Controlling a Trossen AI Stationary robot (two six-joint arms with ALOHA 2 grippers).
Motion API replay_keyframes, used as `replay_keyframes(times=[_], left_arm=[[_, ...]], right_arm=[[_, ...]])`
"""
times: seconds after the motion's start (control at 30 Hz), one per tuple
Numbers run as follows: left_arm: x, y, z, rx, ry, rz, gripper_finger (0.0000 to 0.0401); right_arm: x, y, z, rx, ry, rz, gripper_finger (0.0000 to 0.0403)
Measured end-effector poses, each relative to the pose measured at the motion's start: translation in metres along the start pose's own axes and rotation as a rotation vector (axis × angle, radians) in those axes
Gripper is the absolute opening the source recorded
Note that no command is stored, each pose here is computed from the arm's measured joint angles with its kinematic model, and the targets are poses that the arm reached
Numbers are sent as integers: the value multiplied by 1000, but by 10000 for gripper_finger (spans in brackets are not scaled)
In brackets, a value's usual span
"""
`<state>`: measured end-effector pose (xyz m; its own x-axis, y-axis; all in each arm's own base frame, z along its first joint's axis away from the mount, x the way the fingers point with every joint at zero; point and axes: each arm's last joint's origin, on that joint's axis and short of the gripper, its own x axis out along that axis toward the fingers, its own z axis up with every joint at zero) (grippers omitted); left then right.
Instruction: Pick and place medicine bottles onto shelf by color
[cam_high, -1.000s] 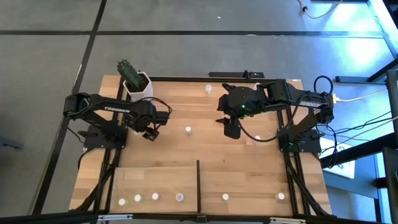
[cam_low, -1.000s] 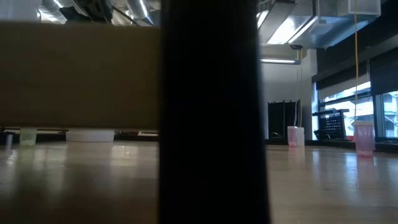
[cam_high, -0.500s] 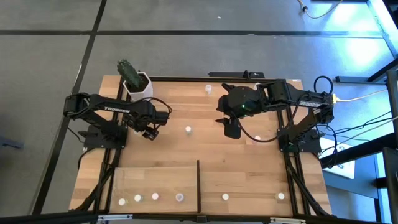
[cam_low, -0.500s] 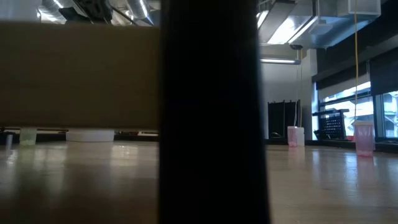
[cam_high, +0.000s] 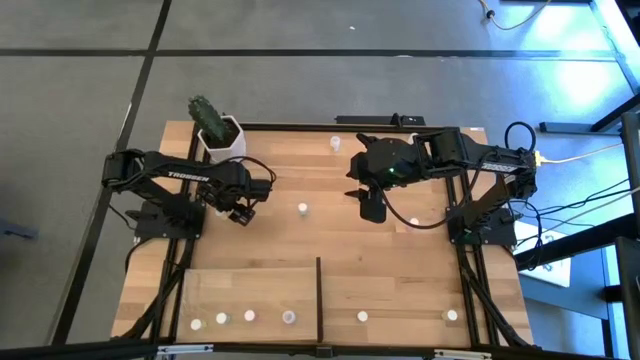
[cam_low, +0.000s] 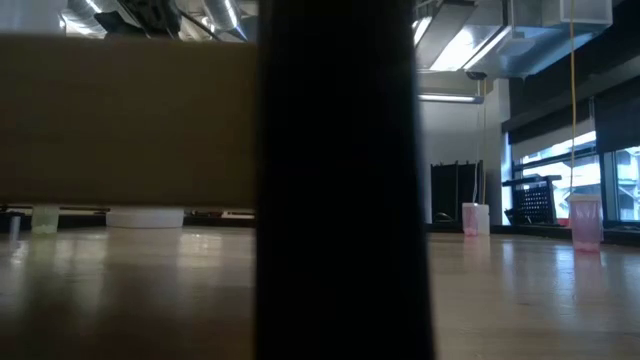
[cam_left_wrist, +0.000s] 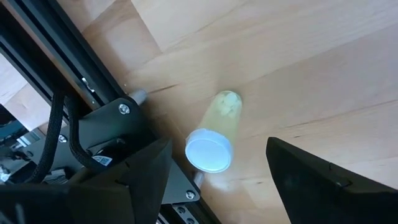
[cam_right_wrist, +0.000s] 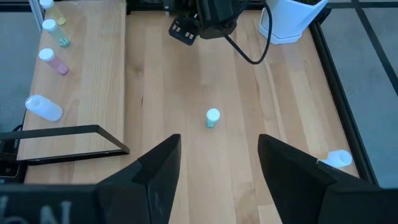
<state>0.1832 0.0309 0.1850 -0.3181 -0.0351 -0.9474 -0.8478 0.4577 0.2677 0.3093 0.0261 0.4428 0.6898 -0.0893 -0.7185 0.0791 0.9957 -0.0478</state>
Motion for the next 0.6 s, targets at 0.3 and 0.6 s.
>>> replay_keyframes(times=[0.3,0.6], left_arm=[[0,0,0,0,7,-5,255],[0,-1,-1,8,26,-19,255]], right_arm=[[0,0,0,0,0,0,216],[0,0,0,1,0,0,216]])
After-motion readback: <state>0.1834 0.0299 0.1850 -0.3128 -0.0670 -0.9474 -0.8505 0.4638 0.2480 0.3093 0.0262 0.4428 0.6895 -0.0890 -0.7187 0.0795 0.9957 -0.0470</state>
